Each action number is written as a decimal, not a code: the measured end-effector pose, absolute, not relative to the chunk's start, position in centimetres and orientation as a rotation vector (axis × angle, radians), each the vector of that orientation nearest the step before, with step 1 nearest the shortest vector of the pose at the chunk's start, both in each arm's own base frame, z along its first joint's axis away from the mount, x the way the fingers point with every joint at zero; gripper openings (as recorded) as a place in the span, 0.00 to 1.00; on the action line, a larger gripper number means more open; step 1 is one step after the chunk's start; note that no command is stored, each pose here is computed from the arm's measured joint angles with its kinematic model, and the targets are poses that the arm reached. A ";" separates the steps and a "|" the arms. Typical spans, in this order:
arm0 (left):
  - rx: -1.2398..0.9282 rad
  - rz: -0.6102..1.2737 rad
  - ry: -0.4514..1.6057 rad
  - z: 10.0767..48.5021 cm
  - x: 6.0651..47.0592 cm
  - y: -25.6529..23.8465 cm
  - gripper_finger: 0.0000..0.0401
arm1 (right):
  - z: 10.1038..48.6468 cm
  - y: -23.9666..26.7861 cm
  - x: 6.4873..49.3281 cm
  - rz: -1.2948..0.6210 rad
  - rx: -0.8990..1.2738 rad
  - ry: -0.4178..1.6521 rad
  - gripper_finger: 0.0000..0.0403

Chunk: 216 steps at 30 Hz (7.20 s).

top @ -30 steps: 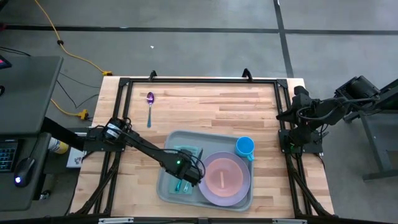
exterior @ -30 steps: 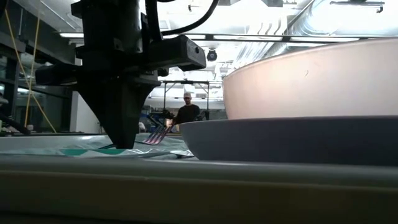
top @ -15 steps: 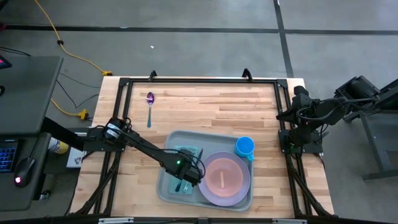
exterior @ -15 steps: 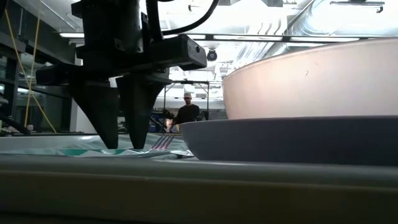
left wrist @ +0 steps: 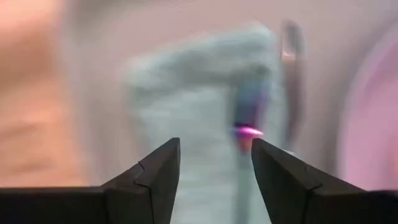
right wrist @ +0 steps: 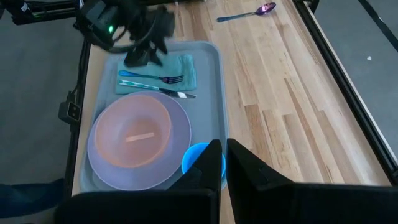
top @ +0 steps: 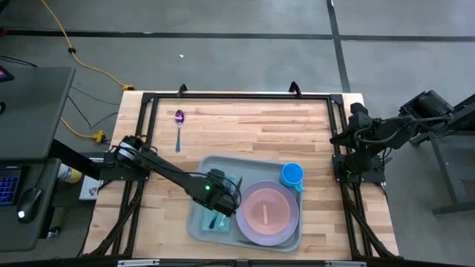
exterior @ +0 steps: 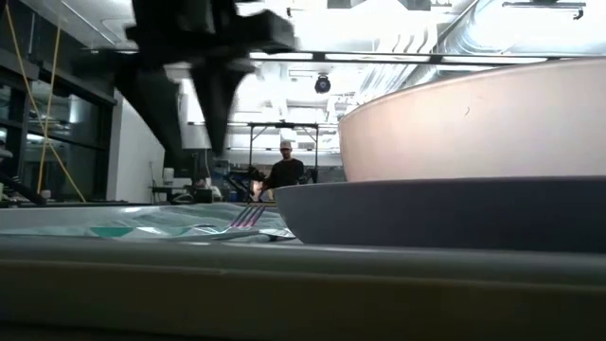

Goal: Set up tray
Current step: Put the blue spoon on the blue napkin to the left of the blue fork

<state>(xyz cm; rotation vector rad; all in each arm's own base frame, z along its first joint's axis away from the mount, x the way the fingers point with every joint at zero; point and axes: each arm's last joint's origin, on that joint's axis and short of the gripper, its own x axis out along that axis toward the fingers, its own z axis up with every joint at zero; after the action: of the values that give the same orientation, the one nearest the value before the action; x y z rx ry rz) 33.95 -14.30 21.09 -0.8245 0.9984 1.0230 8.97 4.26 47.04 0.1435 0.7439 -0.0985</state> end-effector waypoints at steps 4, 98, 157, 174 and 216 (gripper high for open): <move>-0.750 1.092 1.016 23.6 32.4 -12.8 0.54 | 47.0 4.3 9.0 -0.101 0.142 0.742 0.00; -0.962 1.108 1.239 14.1 17.6 18.9 0.36 | 47.4 3.3 8.3 -0.312 0.322 0.610 0.00; -0.862 0.314 1.011 24.9 19.9 9.4 0.03 | 47.4 3.4 8.3 -0.248 0.208 0.643 0.00; -0.892 0.297 0.864 27.2 22.1 -4.5 0.03 | 47.3 3.5 8.3 -0.193 0.172 0.673 0.00; -0.877 1.021 1.001 21.2 32.3 -13.5 0.03 | 47.3 3.6 8.3 -0.156 0.180 0.694 0.00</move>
<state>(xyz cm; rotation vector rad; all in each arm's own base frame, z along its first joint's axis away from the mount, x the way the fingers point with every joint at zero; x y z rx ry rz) 32.27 -13.47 21.22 -0.8770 1.0006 1.0207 8.27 3.63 47.27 0.1797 0.6935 -0.1558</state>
